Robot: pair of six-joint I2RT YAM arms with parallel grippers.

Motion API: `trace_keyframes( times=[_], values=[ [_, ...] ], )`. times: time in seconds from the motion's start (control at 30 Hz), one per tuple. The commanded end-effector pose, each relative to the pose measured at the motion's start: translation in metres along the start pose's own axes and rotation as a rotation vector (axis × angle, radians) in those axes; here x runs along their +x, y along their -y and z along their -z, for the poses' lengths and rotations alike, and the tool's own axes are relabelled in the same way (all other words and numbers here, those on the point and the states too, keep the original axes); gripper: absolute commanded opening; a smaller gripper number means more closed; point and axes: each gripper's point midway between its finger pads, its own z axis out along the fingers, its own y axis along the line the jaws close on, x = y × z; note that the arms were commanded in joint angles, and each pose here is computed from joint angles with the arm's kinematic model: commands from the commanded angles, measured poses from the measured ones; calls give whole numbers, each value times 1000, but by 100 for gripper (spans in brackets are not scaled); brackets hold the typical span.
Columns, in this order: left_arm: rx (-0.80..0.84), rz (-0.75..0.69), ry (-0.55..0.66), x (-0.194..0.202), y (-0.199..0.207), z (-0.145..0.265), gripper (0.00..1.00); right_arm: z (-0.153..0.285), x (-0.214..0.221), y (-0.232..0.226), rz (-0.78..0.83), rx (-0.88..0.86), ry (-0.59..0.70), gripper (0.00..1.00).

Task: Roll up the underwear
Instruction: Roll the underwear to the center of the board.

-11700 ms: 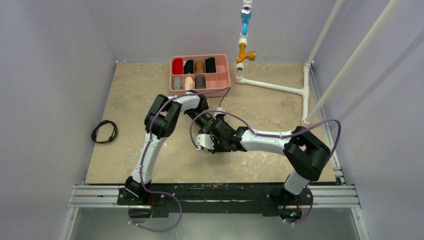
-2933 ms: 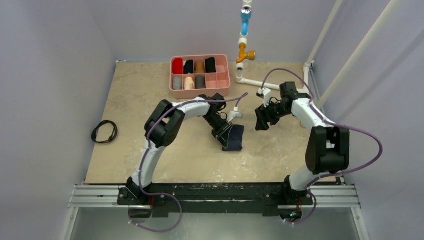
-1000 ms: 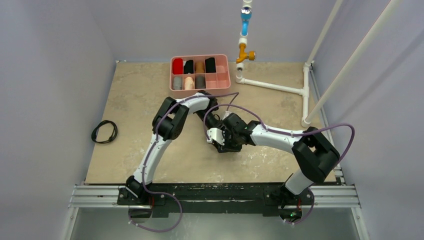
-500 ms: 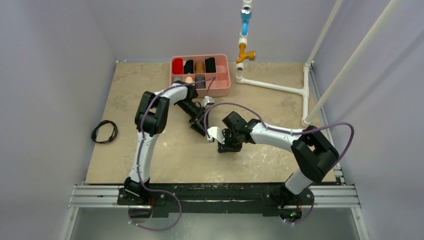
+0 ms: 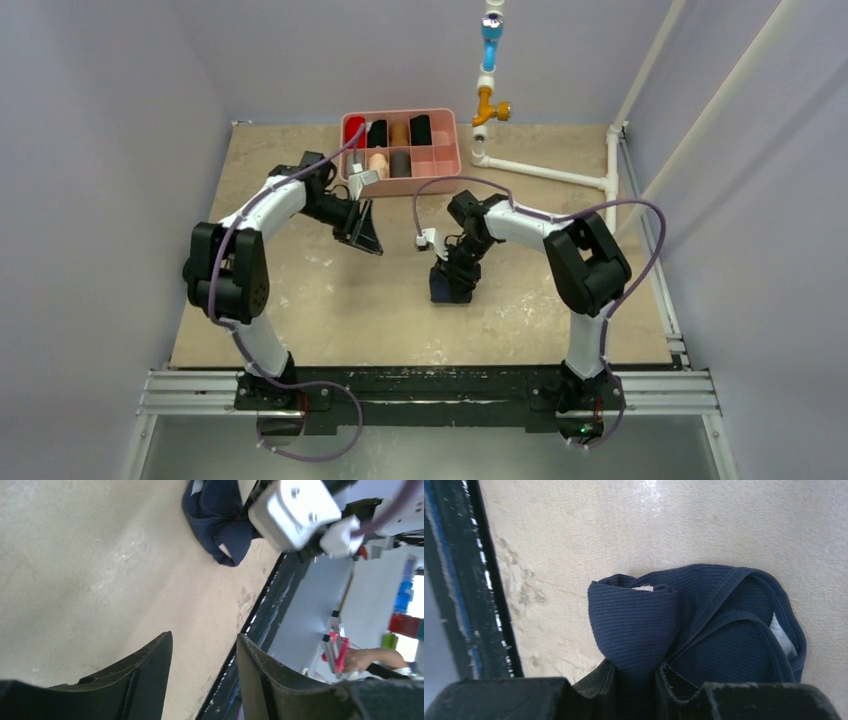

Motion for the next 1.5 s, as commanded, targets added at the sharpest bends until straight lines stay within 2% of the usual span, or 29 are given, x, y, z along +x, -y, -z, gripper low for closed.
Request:
trace_keyframes(
  times=[0.0, 0.2, 0.43, 0.73, 1.07, 1.47],
  values=[
    [-95, -200, 132, -9, 0, 15, 49, -2, 5, -8, -63, -202, -7, 0],
    [-193, -451, 207, -3, 13, 18, 50, -6, 0, 9, -142, -387, 39, 0],
    [-300, -841, 169, 11, 44, -25, 56, -12, 13, 15, -209, -483, 24, 0],
    [-263, -1083, 61, 3, 70, -98, 59, -30, 26, 15, -261, -529, -3, 2],
    [-251, -1126, -25, 11, 64, -154, 63, -40, 34, 20, -274, -515, -13, 2],
    [-248, -1140, -58, 13, 55, -182, 65, -44, 35, 23, -284, -508, -19, 2]
  ],
)
